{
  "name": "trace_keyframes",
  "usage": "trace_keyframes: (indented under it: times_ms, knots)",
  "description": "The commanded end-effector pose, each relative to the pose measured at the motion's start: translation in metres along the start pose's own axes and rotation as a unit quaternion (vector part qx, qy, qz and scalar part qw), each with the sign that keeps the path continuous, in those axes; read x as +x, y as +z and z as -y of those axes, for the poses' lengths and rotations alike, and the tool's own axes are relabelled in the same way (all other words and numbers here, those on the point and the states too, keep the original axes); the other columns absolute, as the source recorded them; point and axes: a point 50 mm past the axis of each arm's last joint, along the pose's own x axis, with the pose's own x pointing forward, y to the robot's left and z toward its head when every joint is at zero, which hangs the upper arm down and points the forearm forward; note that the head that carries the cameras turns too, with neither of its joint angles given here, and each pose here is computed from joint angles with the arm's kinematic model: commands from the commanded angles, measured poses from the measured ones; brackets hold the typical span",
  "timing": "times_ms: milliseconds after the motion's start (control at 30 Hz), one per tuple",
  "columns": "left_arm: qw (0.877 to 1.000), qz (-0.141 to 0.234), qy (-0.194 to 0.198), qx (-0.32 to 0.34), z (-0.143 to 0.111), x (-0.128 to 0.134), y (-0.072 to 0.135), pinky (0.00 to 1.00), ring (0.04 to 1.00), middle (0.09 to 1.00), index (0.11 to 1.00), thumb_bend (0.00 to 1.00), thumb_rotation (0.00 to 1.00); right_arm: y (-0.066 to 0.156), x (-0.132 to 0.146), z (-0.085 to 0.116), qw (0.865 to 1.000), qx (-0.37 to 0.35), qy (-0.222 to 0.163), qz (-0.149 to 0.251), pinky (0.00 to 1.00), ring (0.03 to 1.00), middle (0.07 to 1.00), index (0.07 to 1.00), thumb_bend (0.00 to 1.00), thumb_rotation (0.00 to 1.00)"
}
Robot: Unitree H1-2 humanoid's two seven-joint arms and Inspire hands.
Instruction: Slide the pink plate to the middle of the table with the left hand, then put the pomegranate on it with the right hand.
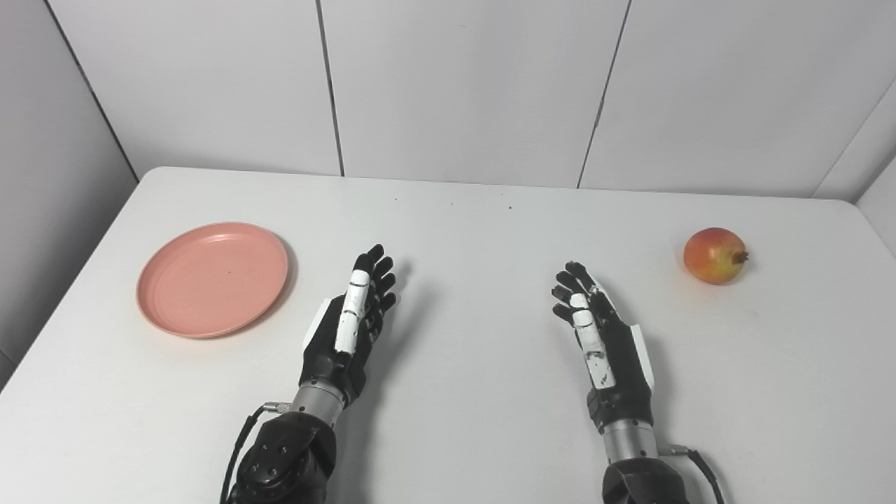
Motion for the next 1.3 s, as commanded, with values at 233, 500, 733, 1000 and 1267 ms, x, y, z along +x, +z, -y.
trace_keyframes:
  times_ms: [233, 500, 733, 1000, 1267]
  knots:
    - [0.999, 0.033, 0.004, -0.021, 0.011, 0.007, 0.012, 1.00, 0.996, 0.999, 0.986, 0.53, 0.99, 0.012, 0.010, -0.006, 0.999, 0.002, 0.011, 0.031, 0.83, 0.854, 0.866, 0.865, 0.50, 0.82]
    - [0.999, 0.031, -0.002, -0.027, 0.016, 0.008, 0.009, 1.00, 1.000, 1.000, 1.000, 0.51, 1.00, 0.012, 0.009, -0.004, 0.999, -0.001, 0.012, 0.031, 0.83, 0.852, 0.864, 0.864, 0.49, 0.83]
    - [0.999, 0.032, -0.011, -0.029, 0.018, 0.008, 0.007, 1.00, 1.000, 1.000, 1.000, 0.51, 1.00, 0.011, 0.010, -0.003, 0.999, 0.002, 0.012, 0.030, 0.84, 0.853, 0.865, 0.864, 0.49, 0.82]
    - [0.999, 0.030, -0.024, -0.005, 0.020, 0.009, 0.006, 1.00, 1.000, 1.000, 1.000, 0.51, 1.00, 0.010, 0.010, -0.003, 0.999, 0.002, 0.008, 0.031, 0.84, 0.854, 0.866, 0.865, 0.50, 0.82]
    - [0.995, 0.038, -0.040, 0.080, 0.020, 0.012, 0.001, 1.00, 1.000, 1.000, 1.000, 0.56, 1.00, 0.008, 0.012, -0.002, 0.999, 0.012, 0.001, 0.038, 0.86, 0.871, 0.886, 0.897, 0.49, 0.87]
